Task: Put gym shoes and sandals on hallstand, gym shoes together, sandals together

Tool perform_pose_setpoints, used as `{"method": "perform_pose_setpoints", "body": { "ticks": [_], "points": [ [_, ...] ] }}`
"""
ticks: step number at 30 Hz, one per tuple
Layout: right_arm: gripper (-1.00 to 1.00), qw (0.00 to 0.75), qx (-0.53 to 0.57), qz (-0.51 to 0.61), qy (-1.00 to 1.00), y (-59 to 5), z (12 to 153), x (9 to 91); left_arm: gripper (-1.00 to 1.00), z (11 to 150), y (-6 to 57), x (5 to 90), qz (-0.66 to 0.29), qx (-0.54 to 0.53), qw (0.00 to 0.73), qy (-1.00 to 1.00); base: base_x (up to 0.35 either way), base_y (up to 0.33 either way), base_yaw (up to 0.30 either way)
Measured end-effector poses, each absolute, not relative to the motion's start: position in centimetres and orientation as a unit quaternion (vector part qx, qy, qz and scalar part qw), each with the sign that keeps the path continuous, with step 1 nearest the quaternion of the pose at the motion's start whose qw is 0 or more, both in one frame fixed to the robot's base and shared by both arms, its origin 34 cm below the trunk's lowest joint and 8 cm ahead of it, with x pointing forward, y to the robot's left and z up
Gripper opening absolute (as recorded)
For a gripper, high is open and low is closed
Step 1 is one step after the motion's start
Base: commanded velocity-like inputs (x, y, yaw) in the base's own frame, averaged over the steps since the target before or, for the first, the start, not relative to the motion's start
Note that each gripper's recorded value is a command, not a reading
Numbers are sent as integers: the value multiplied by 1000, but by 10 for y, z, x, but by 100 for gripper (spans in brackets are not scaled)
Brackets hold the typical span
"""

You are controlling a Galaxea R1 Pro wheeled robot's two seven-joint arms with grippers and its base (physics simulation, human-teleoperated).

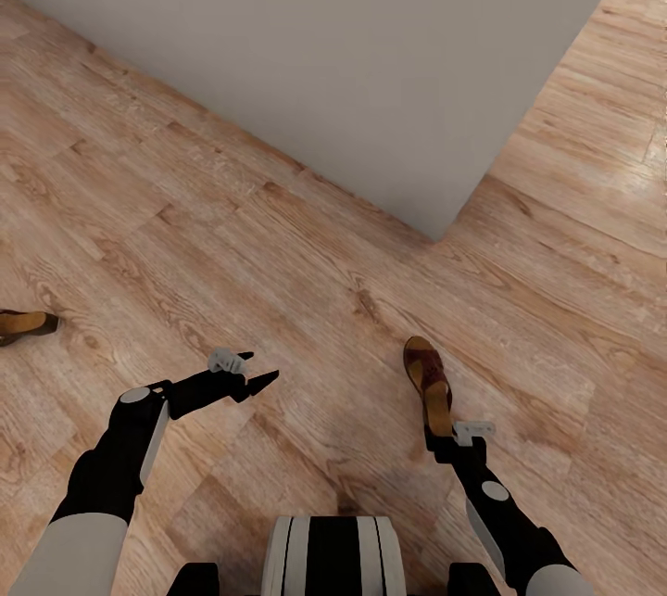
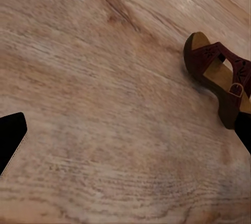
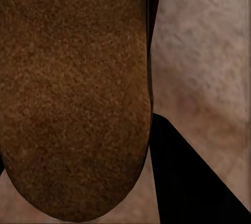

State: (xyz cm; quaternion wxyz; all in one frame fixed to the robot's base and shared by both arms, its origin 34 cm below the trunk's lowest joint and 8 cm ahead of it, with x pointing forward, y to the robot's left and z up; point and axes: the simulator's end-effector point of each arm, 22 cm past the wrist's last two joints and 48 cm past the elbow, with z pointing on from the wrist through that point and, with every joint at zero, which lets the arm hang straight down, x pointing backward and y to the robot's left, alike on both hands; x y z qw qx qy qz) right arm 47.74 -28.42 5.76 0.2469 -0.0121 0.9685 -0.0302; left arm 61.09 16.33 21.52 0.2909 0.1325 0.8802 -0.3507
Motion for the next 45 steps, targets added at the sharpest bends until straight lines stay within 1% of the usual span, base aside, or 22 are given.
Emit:
{"method": "perform_pose_setpoints", "body": {
  "ticks": [31, 39, 45],
  "points": [
    [-100, 310, -10, -30, 950, -282, 115, 529, 100, 284, 173, 642, -333, 150, 346, 864, 0, 0, 0],
    [-100, 324, -10, -30, 946, -282, 129, 539, 100, 278, 183, 616, -322, 139, 333, 875, 0, 0, 0],
    [-100, 335, -9, -28, 942, -279, 141, 548, 100, 272, 208, 597, -292, 112, 337, 888, 0, 0, 0]
  ]
}}
